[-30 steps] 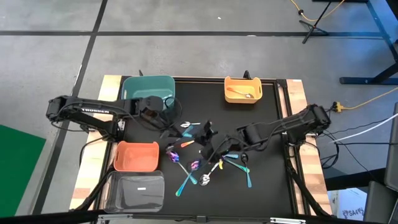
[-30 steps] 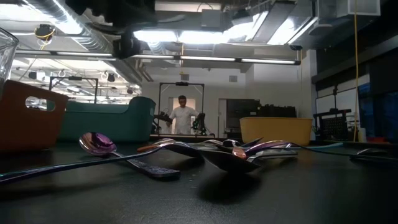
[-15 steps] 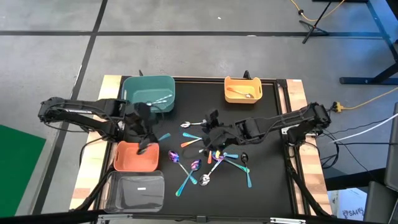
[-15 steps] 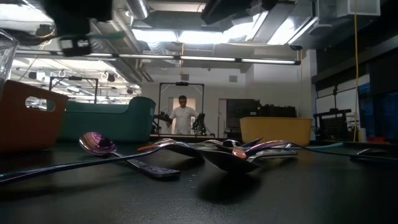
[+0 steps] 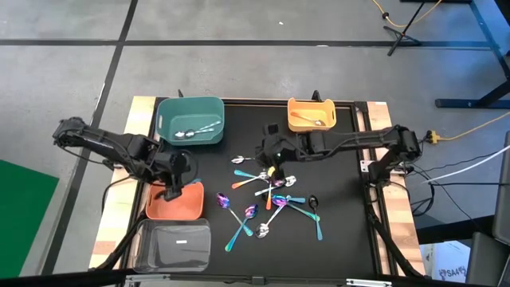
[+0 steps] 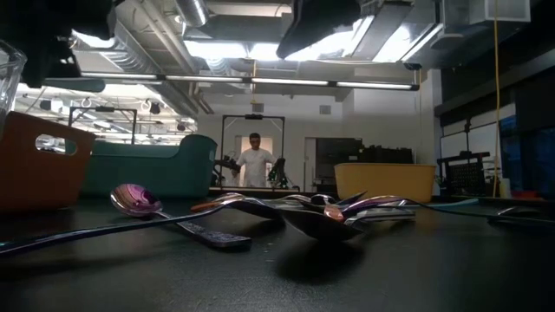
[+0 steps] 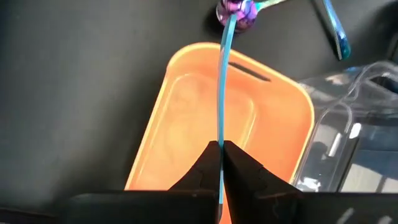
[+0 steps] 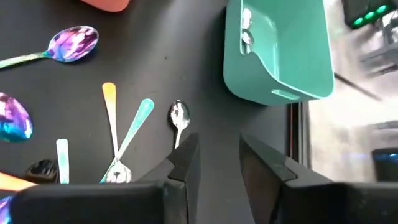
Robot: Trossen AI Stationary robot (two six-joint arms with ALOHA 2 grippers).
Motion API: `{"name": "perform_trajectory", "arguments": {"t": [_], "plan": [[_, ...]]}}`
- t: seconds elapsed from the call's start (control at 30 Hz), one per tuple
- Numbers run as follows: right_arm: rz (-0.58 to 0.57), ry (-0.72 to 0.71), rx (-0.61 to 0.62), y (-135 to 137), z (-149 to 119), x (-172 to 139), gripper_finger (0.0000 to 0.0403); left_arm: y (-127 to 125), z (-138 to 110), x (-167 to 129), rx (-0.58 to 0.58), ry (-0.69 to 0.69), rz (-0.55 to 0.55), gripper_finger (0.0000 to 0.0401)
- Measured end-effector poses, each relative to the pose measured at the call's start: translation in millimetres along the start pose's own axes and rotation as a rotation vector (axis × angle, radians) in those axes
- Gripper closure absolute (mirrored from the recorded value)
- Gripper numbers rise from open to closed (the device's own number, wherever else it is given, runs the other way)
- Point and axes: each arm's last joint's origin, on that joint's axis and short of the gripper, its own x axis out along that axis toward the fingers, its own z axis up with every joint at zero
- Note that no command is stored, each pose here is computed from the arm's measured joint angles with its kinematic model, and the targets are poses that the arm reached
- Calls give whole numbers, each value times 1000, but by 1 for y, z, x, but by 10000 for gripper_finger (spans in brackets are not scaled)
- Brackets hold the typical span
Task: Sort silverware by color (type)
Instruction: Put the light blue spoon into the orange bin
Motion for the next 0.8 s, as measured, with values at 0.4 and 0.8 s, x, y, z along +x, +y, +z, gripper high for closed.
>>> {"name": "perform_trajectory", "arguments": {"t": [0.4,0.8], "plan": [[-3,10,57,-19,-8,5,304,-12,-10,8,44,14,74,401],[15,4,55,-18,-8,5,304,-26,-10,32,108,102,172,401]]}}
